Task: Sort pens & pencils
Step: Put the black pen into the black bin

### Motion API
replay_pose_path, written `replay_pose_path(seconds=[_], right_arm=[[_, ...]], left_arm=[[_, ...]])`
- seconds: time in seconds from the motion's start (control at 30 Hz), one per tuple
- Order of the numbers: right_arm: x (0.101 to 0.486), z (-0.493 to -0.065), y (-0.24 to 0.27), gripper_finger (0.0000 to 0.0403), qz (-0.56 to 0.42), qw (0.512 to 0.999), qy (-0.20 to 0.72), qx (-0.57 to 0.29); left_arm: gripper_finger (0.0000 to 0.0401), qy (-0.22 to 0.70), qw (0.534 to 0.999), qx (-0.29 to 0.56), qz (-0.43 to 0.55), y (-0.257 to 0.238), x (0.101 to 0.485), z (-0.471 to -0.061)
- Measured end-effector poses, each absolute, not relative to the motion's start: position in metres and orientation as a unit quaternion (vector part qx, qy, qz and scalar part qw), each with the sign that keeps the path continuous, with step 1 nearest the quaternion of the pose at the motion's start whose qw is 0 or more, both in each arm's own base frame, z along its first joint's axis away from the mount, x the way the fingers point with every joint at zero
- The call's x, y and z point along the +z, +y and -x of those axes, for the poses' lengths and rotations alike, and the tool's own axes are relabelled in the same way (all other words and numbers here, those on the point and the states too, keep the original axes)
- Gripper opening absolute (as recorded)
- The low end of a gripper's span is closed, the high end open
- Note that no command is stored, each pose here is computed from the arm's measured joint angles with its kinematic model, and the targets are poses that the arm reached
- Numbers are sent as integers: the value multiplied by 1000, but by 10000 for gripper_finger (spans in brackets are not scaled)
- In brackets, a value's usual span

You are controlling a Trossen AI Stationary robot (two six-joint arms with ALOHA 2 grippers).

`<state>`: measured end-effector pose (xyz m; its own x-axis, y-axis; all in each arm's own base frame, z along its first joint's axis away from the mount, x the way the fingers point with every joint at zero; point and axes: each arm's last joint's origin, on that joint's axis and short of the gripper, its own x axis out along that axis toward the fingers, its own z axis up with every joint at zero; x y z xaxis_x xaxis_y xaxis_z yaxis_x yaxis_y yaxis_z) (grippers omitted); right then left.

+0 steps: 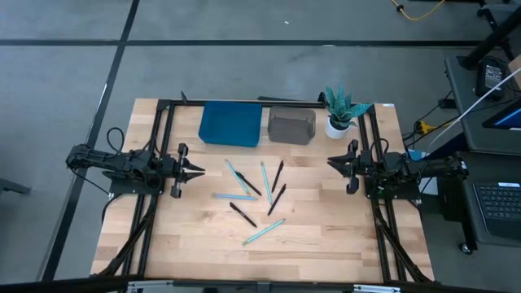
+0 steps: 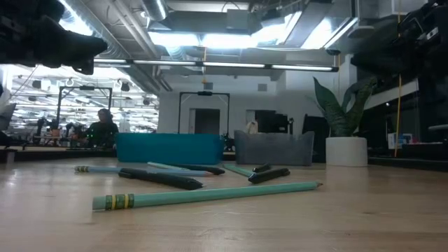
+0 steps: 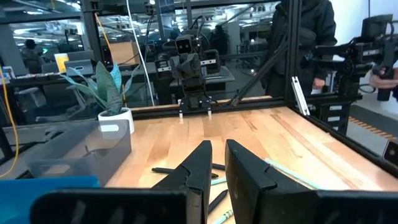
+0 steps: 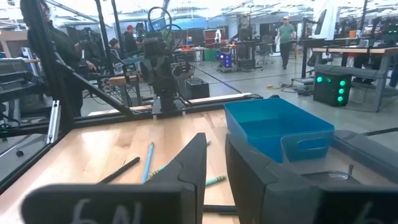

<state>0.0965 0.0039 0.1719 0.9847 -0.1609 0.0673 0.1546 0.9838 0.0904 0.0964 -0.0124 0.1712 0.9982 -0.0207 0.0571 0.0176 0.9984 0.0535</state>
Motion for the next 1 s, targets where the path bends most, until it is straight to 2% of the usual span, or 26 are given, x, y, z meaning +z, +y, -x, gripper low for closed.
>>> replay_pose_path(seconds=[0.47,0.73,1.0], right_arm=[[175,-97,3,63,-21,994,-48,-92],[177,-103,4,63,-18,995,-45,-87],[218,-120,6,63,26,995,-23,-89]], left_arm=[[41,-50,998,30,-13,-6,176,-100],[41,-32,998,55,-25,1,177,-113],[41,-4,997,49,-59,11,221,-147]])
